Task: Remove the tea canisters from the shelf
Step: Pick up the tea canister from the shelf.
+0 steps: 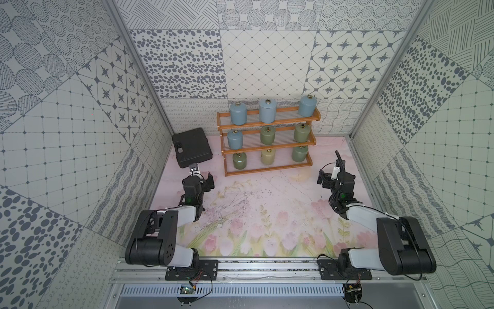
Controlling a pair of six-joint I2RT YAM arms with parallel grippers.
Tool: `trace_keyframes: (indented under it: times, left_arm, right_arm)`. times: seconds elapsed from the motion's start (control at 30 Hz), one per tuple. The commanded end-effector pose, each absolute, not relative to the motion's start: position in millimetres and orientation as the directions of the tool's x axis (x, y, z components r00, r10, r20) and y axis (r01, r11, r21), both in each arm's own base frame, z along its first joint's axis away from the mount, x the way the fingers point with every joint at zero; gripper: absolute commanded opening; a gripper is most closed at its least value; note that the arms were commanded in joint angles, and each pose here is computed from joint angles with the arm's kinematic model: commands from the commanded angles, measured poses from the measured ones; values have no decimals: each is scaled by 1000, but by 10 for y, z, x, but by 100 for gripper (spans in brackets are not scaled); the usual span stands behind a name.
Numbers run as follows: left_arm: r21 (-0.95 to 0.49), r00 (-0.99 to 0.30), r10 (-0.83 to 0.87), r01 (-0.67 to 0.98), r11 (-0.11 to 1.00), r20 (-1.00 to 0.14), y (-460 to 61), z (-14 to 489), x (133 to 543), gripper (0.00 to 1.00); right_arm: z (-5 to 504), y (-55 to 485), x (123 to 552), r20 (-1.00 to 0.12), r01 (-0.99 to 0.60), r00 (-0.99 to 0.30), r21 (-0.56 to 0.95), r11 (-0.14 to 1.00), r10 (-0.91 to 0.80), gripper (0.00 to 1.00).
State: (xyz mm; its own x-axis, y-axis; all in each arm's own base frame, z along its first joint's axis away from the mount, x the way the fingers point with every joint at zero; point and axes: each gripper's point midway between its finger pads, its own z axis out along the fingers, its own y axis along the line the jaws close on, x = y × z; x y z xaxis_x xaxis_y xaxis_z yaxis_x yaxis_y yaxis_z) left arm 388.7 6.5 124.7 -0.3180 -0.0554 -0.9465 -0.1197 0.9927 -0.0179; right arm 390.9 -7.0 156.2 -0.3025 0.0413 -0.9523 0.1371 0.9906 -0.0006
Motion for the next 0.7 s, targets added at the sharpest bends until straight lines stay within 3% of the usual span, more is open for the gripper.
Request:
trace_keyframes:
  times: [0.0,0.3,0.67]
  left_arm:
    - [-84,-301,-91,-37,996,-949,-112,1636,3777,95]
    - [-263,-353,-185,186,947,-917,-674,1998,3651,100]
    - [-249,-382,-85,403,881,-920,-1432,1957,3474,100]
  right_arm:
    - [1859,46,3781,-954,74,-296,20,997,41,100]
    - [2640,273,3704,-943,-40,-321,102,994,84,99]
    - [3408,718,4047,-939,-208,-325,187,960,112,100]
